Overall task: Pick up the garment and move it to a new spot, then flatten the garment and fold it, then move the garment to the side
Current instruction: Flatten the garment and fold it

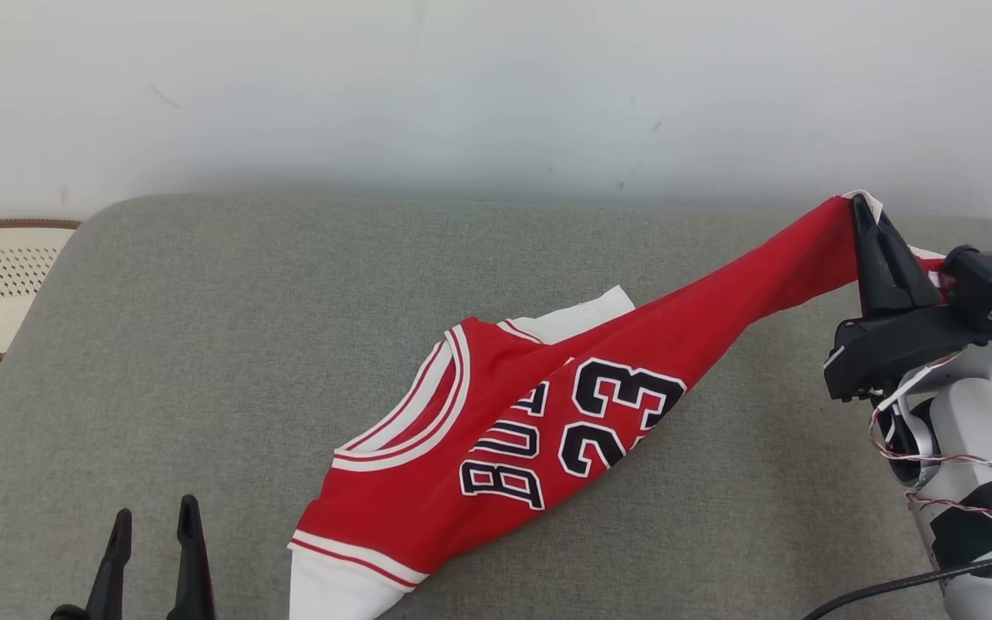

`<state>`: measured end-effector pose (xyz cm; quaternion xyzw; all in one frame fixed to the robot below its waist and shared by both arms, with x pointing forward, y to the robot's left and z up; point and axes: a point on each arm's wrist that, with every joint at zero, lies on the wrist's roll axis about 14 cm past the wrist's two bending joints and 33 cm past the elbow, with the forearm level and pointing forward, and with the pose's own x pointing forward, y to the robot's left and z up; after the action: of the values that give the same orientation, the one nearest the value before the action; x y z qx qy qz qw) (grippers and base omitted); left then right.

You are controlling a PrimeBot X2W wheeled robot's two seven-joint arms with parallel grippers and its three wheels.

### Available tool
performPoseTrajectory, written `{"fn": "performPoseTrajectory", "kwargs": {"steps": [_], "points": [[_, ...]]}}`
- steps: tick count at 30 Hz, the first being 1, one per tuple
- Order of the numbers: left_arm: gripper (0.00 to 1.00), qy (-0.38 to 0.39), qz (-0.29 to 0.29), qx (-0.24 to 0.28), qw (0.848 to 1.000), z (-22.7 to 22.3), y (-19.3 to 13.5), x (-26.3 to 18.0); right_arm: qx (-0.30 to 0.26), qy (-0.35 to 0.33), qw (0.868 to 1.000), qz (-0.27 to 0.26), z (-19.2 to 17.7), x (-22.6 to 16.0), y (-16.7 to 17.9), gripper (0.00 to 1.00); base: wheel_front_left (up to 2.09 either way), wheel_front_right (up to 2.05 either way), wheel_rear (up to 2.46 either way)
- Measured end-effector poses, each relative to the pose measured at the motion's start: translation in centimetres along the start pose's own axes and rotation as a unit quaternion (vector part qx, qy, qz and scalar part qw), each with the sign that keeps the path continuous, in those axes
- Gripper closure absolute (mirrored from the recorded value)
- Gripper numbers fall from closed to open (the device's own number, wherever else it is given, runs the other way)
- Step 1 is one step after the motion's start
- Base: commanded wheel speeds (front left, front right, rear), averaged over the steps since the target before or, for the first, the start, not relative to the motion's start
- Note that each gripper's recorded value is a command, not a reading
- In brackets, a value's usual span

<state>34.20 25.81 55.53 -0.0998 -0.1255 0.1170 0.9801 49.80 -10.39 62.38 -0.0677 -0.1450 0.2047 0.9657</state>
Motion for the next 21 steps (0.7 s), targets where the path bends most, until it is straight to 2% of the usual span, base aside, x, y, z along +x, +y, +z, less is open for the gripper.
{"fn": "performPoseTrajectory", "kwargs": {"steps": [12,17,21], "points": [[0.0,0.005,0.007,0.0,1.0,-0.4,0.5,-0.1,-0.005,0.007,1.0,0.014,-0.1,0.7,0.7,1.0,0.0,0.0,0.0],[0.0,0.006,0.009,0.001,1.0,-0.5,0.7,-0.1,-0.005,0.01,0.999,0.032,-0.2,1.9,2.0,1.0,0.0,0.0,0.0],[0.0,0.007,0.012,0.003,1.0,-0.5,0.9,-0.1,0.006,0.013,0.998,0.058,-0.4,3.4,4.4,1.0,0.0,0.0,0.0]]}}
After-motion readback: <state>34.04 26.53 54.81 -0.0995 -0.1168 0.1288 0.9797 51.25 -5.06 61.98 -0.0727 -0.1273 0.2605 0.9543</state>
